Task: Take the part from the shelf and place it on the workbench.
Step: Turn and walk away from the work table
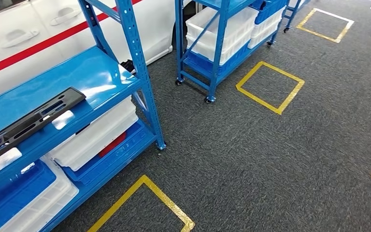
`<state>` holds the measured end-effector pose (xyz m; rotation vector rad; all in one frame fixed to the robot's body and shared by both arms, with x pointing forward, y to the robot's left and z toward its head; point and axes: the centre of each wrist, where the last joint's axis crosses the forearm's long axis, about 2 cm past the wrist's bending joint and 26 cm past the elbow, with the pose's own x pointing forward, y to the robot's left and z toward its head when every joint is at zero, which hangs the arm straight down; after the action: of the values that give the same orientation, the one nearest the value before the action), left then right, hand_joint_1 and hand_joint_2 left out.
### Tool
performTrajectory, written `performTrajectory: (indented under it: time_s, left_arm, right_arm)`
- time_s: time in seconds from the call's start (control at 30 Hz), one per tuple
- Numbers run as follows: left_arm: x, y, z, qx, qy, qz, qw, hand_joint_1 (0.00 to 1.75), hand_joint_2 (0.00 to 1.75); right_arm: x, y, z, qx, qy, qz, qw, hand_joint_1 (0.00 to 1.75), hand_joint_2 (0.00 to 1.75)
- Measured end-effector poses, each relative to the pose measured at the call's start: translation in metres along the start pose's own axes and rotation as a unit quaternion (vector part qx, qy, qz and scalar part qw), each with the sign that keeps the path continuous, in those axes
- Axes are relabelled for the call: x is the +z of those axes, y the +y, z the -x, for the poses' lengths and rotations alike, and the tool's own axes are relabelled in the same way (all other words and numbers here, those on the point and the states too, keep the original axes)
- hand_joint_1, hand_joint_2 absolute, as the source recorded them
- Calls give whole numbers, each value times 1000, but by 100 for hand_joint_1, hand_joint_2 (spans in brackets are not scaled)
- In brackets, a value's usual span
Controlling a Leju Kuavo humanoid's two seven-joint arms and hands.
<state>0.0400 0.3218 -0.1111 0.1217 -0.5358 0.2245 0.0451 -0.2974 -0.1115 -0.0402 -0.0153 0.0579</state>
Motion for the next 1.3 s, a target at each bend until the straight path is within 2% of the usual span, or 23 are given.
performTrajectory:
  time_s: [0.43, 0.73, 1.3]
  left_arm:
    - [-1, 16, -2, -6, -6, -13, 1000, 0, 0]
    - [-1, 15, -1, -28, 43, -12, 999, 0, 0]
    - [-4, 10, -7, -29, 22, 8, 999, 0, 0]
  right_arm:
    - [1, 11, -4, -2, -2, -9, 1000, 0, 0]
    - [0, 12, 7, -21, 20, -10, 1000, 0, 0]
    - [0, 12, 4, -23, -3, -14, 1000, 0, 0]
